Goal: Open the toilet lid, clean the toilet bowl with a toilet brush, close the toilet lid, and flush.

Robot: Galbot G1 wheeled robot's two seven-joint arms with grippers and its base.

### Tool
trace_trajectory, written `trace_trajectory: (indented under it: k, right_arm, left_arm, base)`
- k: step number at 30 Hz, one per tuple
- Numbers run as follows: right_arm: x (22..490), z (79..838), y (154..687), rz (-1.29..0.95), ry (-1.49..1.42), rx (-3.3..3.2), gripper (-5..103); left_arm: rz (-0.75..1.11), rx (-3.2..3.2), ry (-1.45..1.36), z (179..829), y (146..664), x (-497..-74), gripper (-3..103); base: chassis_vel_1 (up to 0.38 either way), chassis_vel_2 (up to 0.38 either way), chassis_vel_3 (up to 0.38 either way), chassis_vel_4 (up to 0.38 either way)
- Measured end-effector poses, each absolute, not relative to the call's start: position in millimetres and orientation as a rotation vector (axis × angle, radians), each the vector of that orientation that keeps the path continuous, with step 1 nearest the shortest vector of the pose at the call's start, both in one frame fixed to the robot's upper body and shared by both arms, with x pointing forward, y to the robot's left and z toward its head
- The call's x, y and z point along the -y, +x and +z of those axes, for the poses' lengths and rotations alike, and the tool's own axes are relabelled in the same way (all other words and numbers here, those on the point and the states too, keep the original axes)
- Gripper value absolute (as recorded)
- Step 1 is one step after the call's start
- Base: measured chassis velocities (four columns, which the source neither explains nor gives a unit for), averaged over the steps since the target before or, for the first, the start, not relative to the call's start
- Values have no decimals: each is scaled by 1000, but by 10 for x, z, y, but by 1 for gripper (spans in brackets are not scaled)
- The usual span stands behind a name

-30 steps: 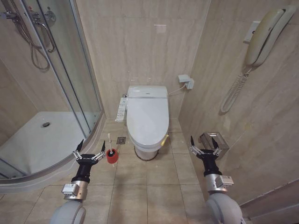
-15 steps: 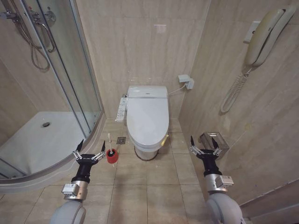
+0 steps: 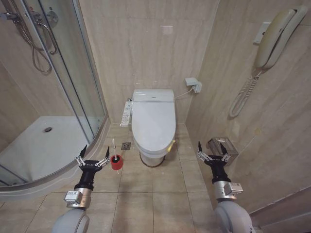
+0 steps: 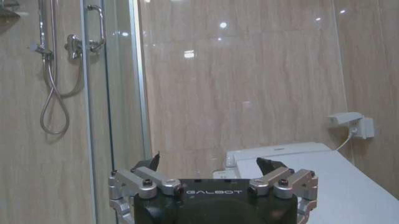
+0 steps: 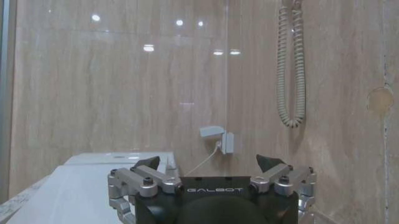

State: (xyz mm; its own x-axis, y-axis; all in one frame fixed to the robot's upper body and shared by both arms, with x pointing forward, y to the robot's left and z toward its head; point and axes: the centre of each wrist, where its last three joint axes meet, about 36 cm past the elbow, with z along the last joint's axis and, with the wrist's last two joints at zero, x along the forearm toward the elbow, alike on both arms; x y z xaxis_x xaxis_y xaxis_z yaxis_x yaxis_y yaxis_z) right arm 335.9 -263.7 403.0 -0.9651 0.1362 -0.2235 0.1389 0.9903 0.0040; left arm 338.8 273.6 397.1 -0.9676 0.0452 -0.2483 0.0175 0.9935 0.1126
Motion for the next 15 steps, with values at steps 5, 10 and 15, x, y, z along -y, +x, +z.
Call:
trace_trajectory:
  k: [5,10,15]
  right_arm:
    - [2637,4030,3359,-17,204,-2909,100]
    - [2637,4029,3358,-17,204,-2909,100]
    - [2637,4029,3359,-17,204,-2909,100]
  left_arm:
    - [160,-2884,46,3971,3388,-2736,100]
    - [160,-2884,46,3971,3388,-2736,100]
    - [160,-2884,46,3971,3388,-2736,100]
  base:
    - [0,0,0,0]
    - [0,0,0,0]
    - [0,0,0,0]
